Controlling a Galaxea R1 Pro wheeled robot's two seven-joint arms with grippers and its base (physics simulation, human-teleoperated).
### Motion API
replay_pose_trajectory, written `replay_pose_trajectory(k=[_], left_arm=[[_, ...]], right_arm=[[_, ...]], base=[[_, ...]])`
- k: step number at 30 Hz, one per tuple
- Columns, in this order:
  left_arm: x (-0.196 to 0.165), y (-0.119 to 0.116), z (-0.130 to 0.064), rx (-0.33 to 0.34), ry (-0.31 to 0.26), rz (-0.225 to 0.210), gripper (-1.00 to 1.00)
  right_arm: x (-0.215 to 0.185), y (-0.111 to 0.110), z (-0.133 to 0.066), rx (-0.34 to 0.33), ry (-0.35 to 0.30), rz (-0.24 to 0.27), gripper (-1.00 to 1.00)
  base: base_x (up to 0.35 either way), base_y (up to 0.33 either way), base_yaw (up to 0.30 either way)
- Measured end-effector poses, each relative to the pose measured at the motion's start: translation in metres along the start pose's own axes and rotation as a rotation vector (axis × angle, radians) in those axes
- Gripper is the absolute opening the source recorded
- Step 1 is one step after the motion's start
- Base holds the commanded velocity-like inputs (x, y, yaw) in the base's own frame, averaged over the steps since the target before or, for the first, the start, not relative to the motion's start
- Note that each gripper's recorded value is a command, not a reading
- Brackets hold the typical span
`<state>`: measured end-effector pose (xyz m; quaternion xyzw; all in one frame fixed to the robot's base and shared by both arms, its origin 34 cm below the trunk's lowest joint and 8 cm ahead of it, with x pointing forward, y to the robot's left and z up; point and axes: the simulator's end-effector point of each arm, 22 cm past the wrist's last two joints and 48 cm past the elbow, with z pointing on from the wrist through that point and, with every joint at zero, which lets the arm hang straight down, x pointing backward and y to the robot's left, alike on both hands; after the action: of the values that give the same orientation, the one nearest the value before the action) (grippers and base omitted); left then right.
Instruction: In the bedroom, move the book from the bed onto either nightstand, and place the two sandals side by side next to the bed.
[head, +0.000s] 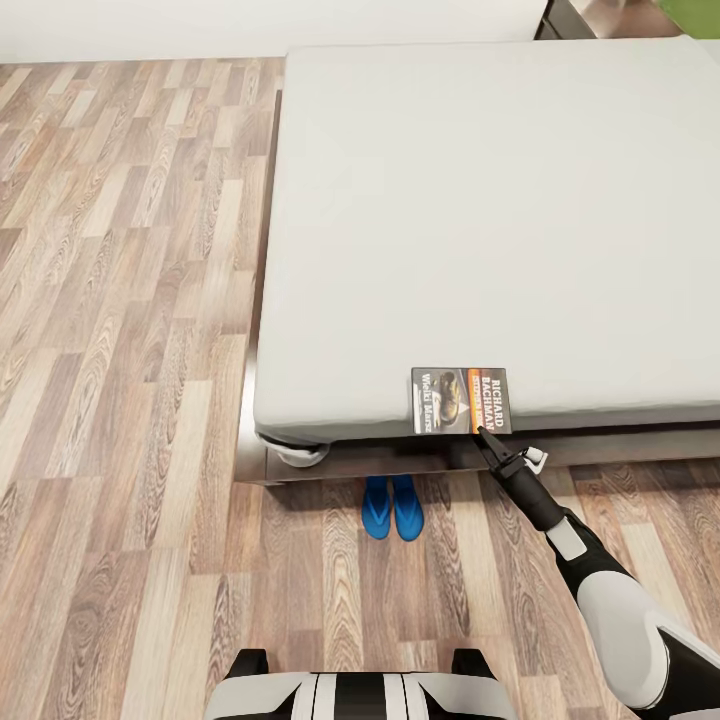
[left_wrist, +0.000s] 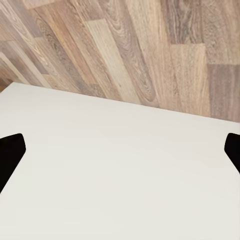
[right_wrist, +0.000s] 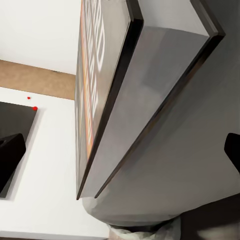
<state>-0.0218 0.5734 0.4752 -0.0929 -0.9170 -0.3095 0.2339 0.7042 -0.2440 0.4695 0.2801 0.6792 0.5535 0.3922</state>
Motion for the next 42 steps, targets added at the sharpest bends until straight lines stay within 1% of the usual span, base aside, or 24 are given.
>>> replay_pose_trajectory(k=[42], left_arm=[[0.002,0.0003,-0.0003,0.0,0.002,0.001,1.0]], right_arm=[[0.0,-0.0003,0.0,0.001,0.0,0.0,1.0]], base=[[0.0,0.0,0.0]])
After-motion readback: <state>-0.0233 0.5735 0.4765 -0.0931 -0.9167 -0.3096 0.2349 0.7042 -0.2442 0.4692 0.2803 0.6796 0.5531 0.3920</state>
